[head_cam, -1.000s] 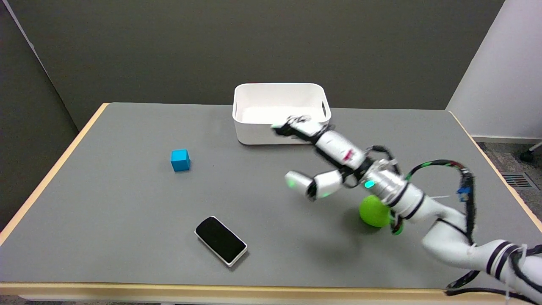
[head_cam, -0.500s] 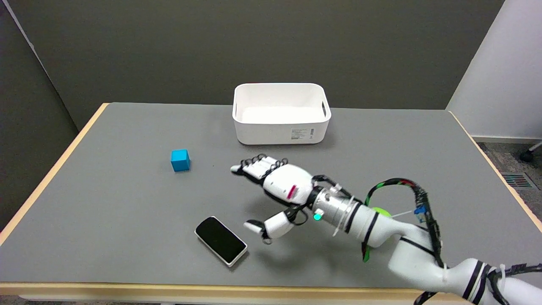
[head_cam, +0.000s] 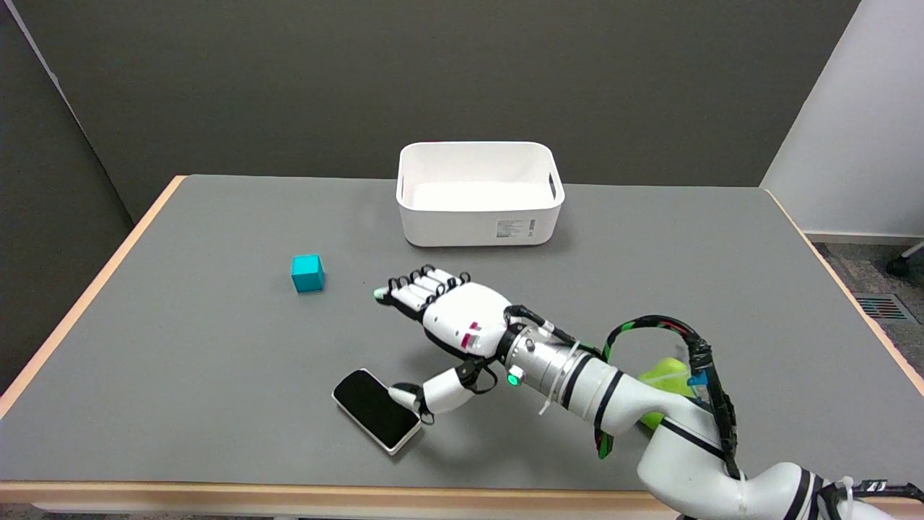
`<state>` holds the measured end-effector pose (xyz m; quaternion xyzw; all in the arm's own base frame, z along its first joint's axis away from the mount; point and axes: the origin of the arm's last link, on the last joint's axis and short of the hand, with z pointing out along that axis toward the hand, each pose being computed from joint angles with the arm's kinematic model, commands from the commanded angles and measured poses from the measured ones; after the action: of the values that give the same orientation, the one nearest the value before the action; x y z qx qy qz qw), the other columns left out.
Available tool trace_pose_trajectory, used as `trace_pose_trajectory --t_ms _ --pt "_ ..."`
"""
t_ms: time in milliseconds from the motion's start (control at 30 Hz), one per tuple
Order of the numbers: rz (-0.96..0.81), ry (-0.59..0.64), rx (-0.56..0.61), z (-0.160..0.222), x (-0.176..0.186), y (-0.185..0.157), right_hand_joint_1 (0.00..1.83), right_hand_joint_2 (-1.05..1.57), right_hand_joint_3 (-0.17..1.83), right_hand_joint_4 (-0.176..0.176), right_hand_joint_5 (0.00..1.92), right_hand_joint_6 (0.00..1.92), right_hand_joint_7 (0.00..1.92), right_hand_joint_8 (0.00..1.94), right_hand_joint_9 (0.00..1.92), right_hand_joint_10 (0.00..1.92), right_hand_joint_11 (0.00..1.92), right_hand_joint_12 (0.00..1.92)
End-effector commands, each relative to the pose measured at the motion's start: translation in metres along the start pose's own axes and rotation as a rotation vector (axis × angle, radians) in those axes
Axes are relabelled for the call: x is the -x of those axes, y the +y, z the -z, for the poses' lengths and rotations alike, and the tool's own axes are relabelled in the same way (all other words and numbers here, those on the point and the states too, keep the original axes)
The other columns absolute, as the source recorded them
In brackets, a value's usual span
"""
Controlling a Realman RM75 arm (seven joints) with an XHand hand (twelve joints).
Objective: Pick up the blackboard eraser.
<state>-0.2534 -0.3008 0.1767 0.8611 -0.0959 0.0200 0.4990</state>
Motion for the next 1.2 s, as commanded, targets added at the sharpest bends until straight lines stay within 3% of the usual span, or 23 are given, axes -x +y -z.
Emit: trace_pose_trajectory --t_ms 33,333,500,633,733,833,867,1067,1200 --pt "0.016 0.183 0.034 -0.004 -0.05 0.012 0.39 0.62 0.9 -0.176 0.08 0.41 0.23 0.56 0.15 0.86 0.0 1.17" --pt "-0.146 0.138 0.1 -0.009 -0.045 0.025 0.38 0.62 0.89 -0.173 0.1 0.41 0.23 0.54 0.17 0.88 0.0 1.22" --pt "-0.301 0.069 0.043 -0.041 -0.031 -0.015 0.36 0.63 0.88 -0.176 0.07 0.36 0.19 0.54 0.13 0.86 0.0 1.22" --pt "-0.426 -0.01 0.065 -0.072 -0.011 -0.038 0.34 0.65 0.87 -0.176 0.04 0.22 0.1 0.51 0.07 0.81 0.0 1.2" --pt "-0.497 -0.025 0.07 -0.087 -0.003 -0.049 0.38 0.73 0.74 -0.176 0.0 0.1 0.01 0.42 0.0 0.67 0.0 1.15" --pt "-0.584 -0.024 0.068 -0.09 -0.005 -0.059 0.37 0.72 0.86 -0.176 0.0 0.04 0.0 0.32 0.0 0.48 0.0 1.08" --pt "-0.583 -0.021 0.077 -0.089 -0.006 -0.064 0.4 0.71 0.93 -0.176 0.0 0.03 0.0 0.27 0.0 0.42 0.0 1.03" --pt "-0.395 0.107 0.175 -0.062 -0.015 -0.089 0.33 0.73 0.83 -0.176 0.0 0.0 0.0 0.24 0.0 0.35 0.0 1.12" --pt "-0.31 0.166 0.207 -0.039 -0.006 -0.107 0.33 0.72 0.84 -0.176 0.0 0.02 0.02 0.4 0.0 0.6 0.0 1.18"
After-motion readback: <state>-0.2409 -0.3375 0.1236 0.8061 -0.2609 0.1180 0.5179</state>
